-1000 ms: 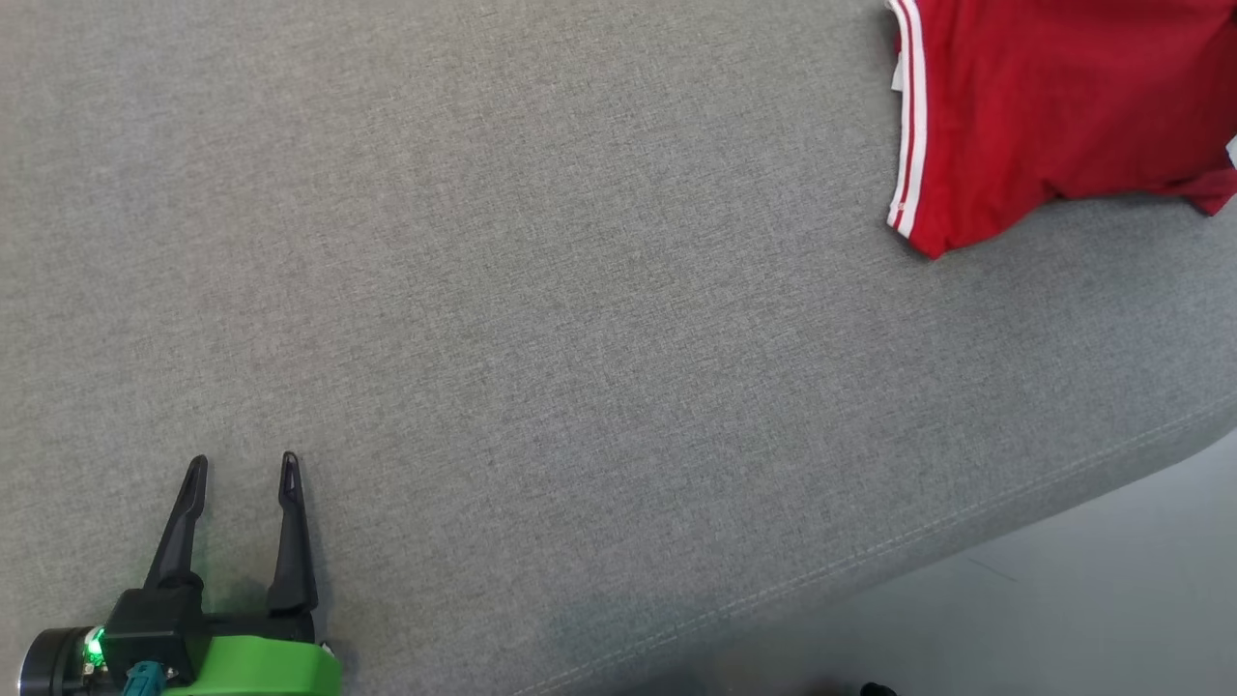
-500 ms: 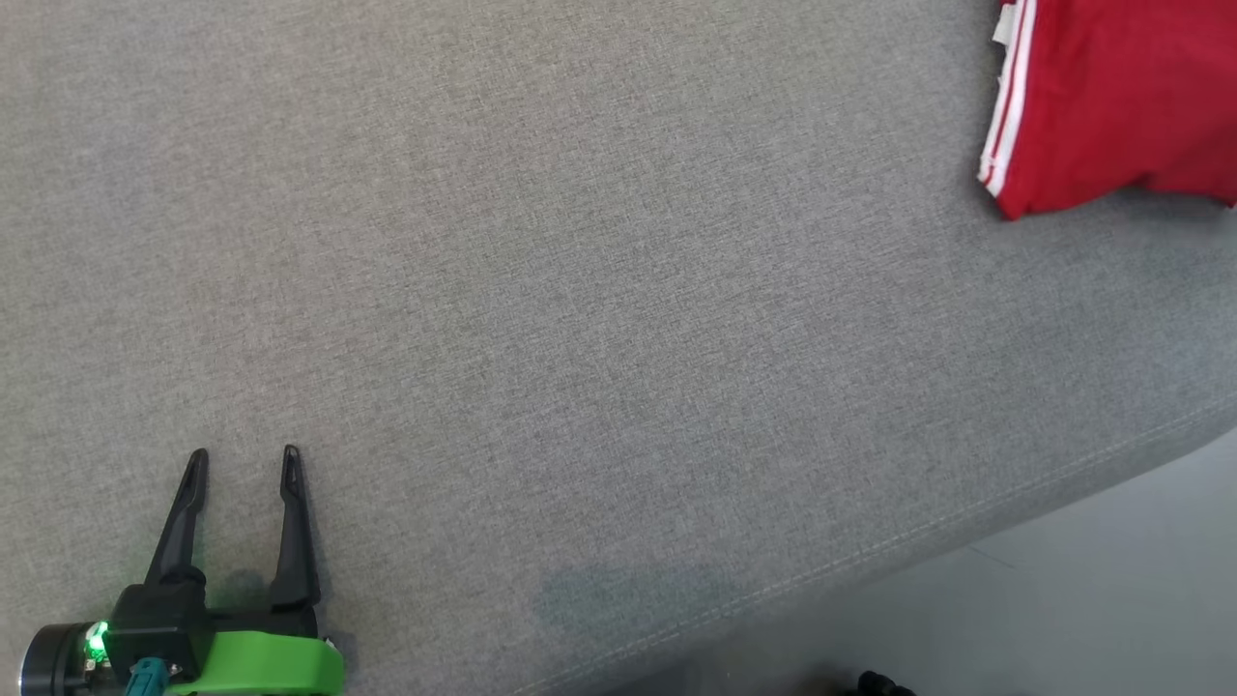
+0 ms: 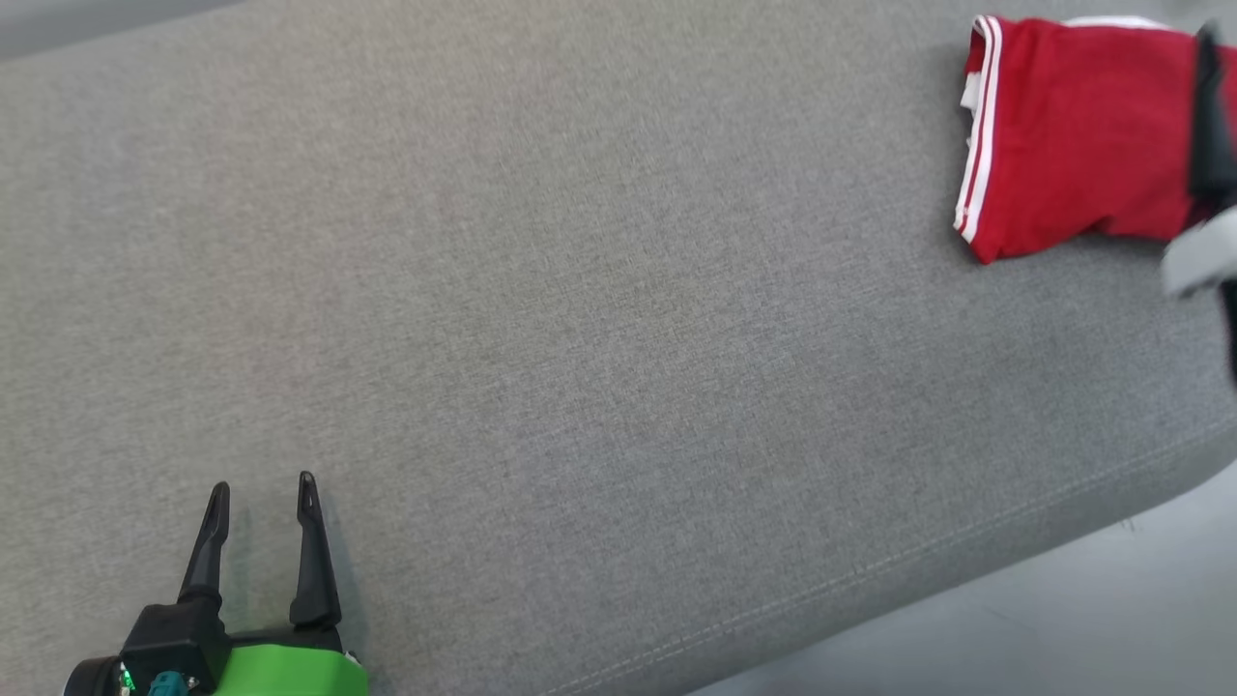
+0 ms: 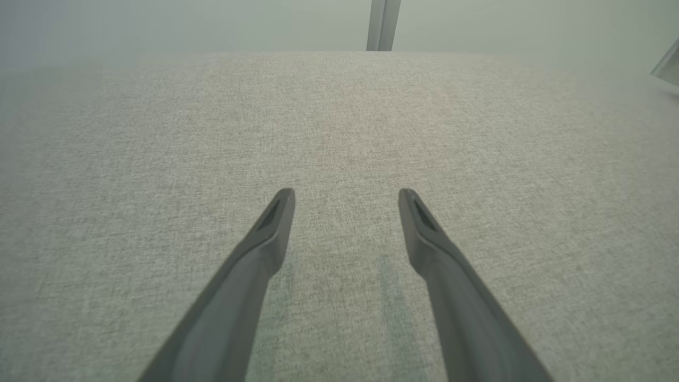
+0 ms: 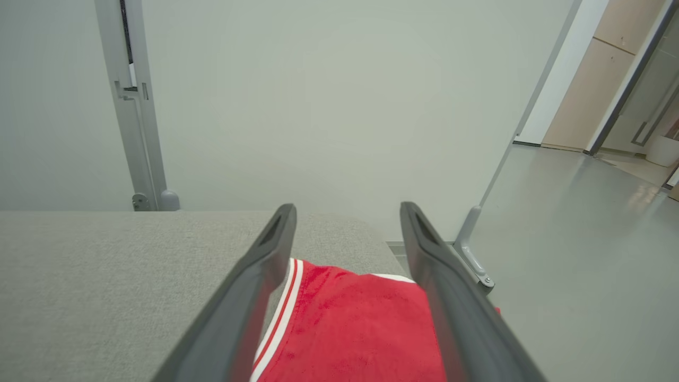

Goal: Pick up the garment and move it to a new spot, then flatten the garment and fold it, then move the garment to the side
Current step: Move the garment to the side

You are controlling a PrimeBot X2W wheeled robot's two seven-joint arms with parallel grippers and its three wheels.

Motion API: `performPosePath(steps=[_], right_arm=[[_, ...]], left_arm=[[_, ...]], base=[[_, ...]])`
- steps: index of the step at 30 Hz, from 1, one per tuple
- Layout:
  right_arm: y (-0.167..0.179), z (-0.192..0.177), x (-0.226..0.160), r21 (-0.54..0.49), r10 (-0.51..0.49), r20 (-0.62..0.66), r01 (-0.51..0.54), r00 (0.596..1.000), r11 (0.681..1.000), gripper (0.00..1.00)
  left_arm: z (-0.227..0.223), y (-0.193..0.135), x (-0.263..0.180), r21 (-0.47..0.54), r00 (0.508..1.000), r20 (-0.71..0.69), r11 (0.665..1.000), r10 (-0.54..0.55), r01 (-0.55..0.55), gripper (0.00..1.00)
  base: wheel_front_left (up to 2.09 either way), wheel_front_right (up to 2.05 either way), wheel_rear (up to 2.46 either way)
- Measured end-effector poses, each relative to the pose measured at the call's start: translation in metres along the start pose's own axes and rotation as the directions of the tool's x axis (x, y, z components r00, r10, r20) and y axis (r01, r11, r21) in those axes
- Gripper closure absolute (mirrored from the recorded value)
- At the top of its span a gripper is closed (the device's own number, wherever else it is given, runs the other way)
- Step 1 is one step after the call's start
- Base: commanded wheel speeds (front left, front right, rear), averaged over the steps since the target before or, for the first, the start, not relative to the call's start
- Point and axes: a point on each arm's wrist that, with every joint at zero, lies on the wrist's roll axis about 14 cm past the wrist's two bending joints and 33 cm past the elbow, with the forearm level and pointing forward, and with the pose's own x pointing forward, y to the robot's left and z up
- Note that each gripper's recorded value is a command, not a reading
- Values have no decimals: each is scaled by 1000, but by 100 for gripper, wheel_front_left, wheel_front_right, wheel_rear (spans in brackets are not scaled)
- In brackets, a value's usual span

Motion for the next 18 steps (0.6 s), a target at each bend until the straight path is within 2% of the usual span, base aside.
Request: performPosePath(steps=[8, 15, 18], right_arm=[[73, -13, -66, 34, 125, 13, -125, 992, 992, 0], [116, -20, -100, 46, 173, 4, -173, 985, 984, 0], [141, -22, -113, 85, 219, -3, -218, 976, 972, 0]], left_arm=[[31, 17, -22, -18, 992, 87, 996, 87, -86, 0], [37, 47, -55, -12, 975, 101, 980, 198, -198, 0], [35, 58, -71, -14, 965, 101, 971, 240, -240, 0]], base=[[0, 0, 0], [0, 0, 0], [0, 0, 0]])
